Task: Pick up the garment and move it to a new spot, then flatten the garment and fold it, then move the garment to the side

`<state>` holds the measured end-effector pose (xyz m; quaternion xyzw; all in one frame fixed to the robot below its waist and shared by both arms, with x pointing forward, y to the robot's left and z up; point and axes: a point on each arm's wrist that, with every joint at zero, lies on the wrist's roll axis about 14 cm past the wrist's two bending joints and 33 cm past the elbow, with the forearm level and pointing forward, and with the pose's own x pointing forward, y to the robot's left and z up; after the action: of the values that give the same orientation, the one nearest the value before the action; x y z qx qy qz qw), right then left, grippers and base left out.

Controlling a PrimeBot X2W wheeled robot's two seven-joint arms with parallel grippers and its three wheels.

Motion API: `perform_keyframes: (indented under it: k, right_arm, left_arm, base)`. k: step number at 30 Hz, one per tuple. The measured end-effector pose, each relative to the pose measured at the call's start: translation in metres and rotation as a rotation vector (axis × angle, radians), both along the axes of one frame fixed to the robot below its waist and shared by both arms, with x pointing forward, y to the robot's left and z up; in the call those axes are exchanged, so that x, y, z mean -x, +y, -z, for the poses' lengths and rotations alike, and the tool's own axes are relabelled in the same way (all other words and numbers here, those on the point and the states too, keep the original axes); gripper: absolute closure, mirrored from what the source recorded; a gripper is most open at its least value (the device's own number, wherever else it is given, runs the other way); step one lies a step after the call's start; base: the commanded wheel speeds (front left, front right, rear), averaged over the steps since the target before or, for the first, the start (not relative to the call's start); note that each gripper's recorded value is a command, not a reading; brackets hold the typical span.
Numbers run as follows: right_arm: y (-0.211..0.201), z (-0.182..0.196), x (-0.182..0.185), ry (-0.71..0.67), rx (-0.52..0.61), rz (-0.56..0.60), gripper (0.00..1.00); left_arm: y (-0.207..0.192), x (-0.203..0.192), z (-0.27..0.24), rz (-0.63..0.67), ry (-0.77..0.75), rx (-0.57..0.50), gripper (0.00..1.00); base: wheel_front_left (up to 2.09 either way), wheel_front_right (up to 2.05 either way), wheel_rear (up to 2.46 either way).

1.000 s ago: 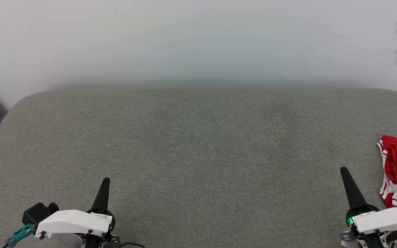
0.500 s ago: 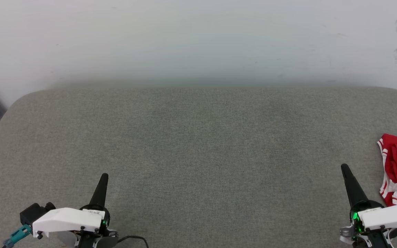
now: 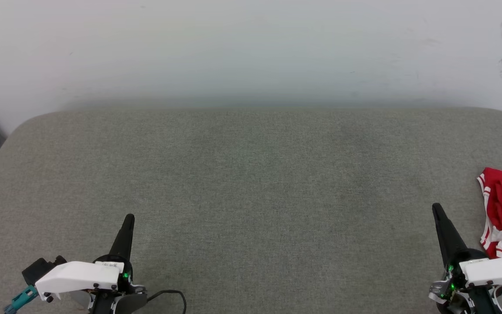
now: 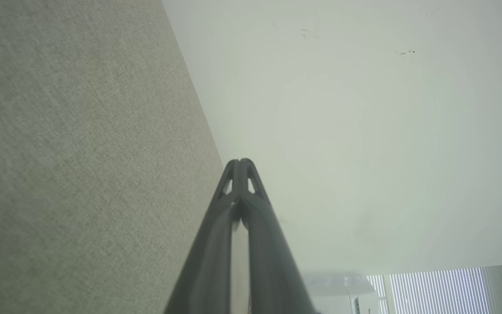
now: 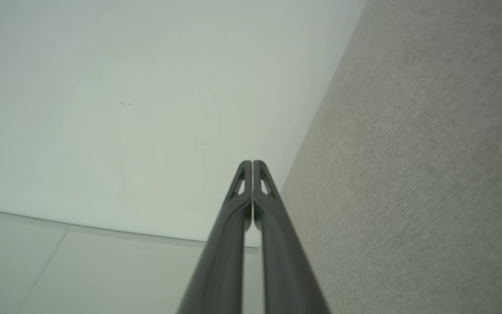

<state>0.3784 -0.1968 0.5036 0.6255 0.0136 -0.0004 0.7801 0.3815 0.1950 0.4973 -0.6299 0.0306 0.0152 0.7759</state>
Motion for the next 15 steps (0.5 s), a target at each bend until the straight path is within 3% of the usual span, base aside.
perform_keyframes:
  k: [15]
  right_arm:
    - [-0.0017, -0.0003, -0.0048, -0.005, -0.116, 0.010, 1.00]
  left_arm:
    - [0.0028, -0.0029, -0.0032, -0.011, -0.026, 0.110, 1.00]
  base:
    - [0.00, 0.00, 0.00]
